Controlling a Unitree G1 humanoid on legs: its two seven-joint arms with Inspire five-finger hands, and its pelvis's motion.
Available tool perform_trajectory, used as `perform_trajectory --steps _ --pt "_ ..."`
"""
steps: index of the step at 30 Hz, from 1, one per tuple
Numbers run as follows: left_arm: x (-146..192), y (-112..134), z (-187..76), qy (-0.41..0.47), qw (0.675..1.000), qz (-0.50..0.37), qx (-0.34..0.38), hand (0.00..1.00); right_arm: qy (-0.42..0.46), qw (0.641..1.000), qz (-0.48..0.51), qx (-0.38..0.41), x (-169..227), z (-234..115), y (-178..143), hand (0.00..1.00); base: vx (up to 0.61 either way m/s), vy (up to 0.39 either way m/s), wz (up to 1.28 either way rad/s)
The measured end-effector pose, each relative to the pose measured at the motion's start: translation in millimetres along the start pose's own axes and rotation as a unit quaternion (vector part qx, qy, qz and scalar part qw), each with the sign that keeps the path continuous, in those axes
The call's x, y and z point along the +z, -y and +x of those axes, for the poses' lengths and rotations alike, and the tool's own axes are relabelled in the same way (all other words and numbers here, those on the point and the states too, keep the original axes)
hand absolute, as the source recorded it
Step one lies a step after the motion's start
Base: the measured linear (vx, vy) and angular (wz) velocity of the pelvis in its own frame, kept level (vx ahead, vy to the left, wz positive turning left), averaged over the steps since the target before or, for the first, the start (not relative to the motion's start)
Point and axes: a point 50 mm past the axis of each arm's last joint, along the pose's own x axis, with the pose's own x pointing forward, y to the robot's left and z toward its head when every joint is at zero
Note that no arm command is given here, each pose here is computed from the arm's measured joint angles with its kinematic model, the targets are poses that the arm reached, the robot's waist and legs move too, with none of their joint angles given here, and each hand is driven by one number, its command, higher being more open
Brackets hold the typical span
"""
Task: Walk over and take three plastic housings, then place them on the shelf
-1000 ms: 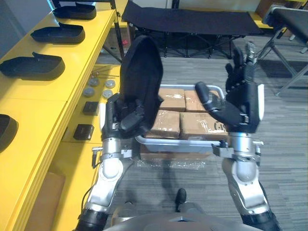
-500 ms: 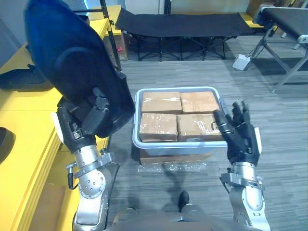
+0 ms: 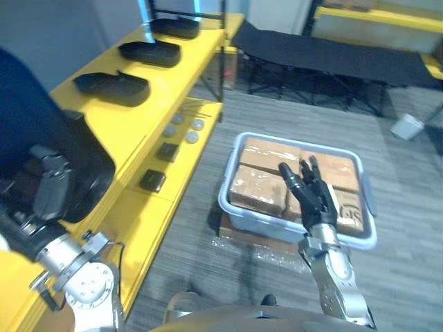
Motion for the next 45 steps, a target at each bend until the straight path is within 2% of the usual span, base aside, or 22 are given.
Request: perform_trajectory --steps 2,5,7,10,14,17,21,28,34,40,45 --pt "0 -10 0 0.001 1.0 0.015 -0.002 0.0 0.014 0.999 -0.02 0.031 3 21 -20 1.0 -0.01 0.03 0.58" --pt "0 -9 1 0.001 1.0 0.006 -0.019 0.0 0.04 0.997 -0.024 0.054 14 38 -45 1.0 0.04 0.083 1.13" --pt "2 0 3 0.005 0.998 -0.009 -0.061 0.0 0.037 0.999 -0.017 0.034 15 38 -42 1.0 0.09 0.115 1.71" --pt "3 9 2 0.008 0.993 -0.017 -0.115 0.0 0.029 0.999 -0.014 -0.021 14 36 -18 1.0 0.1 0.007 1.4" --pt "-1 6 -3 -0.016 0.99 -0.03 -0.135 0.0 0.048 0.997 -0.019 -0.06 24 34 12 1.0 -0.01 -0.074 0.74" --pt "0 21 -9 -0.021 0.979 -0.062 -0.193 0.0 0.047 0.99 -0.028 -0.132 25 16 51 1.0 -0.07 -0.064 1.28" --pt "0 35 -20 -0.033 0.966 -0.087 -0.24 0.0 0.073 0.98 -0.033 -0.18 34 -7 74 1.0 -0.04 0.016 0.96" --pt "-10 34 -25 -0.06 0.969 -0.081 -0.224 0.0 0.086 0.989 0.005 -0.123 28 -2 48 1.0 -0.05 0.053 -0.29" --pt "-7 43 -26 -0.052 0.964 -0.091 -0.243 0.0 0.101 0.982 0.042 -0.155 23 -4 38 1.0 -0.02 0.045 0.0" --pt "4 63 -9 0.005 0.954 -0.11 -0.279 0.0 0.1 0.978 0.049 -0.175 20 -15 42 1.0 0.23 0.146 0.5" --pt "10 90 -1 0.024 0.946 -0.145 -0.288 0.0 0.152 0.979 0.048 -0.13 42 -22 40 1.0 0.29 -0.018 1.06"
